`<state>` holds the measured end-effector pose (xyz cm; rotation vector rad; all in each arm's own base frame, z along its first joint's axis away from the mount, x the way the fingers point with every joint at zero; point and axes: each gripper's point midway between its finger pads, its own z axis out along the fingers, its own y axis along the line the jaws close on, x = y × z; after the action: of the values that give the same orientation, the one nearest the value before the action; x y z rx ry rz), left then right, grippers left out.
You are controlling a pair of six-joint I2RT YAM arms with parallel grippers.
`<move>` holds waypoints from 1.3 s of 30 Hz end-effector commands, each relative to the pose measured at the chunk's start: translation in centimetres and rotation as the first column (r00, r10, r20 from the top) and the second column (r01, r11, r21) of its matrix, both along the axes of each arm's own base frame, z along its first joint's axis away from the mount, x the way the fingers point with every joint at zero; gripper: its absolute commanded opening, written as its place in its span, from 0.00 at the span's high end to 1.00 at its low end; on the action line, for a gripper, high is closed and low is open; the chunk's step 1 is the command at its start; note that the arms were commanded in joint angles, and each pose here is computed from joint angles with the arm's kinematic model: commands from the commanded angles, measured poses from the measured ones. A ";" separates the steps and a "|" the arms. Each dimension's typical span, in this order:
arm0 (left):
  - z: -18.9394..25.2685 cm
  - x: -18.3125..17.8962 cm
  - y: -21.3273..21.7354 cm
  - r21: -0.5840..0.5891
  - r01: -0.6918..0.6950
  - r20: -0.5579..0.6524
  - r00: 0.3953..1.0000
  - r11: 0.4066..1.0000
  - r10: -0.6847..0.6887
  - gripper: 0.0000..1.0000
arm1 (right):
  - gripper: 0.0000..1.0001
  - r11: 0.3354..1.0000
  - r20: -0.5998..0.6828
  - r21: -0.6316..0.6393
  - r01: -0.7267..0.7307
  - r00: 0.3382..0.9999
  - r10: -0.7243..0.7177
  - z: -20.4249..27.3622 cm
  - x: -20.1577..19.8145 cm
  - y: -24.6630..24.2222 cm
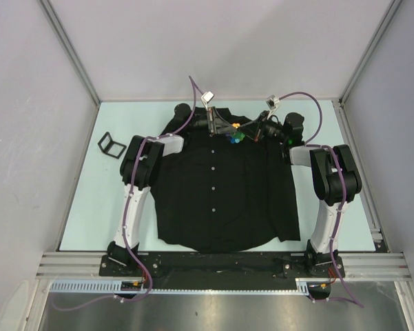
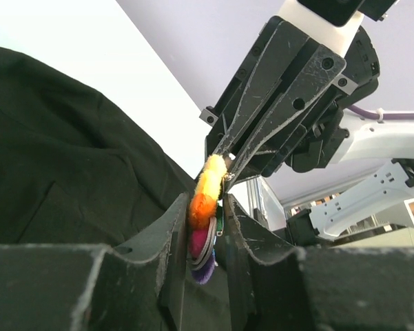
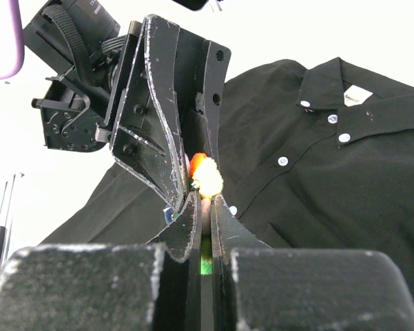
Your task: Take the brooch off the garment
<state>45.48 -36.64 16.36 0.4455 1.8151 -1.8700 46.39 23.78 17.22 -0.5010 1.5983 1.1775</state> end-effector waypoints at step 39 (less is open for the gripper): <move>3.4 -1.0 2.8 -0.043 0.047 0.131 0.991 0.998 -0.041 0.42 | 1.00 0.999 0.054 0.026 -0.048 0.997 0.047 1.3 -0.7 0.0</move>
<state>44.42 -35.46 15.33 0.4930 1.8262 -1.9214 45.89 23.94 17.59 -0.5306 1.5788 1.2034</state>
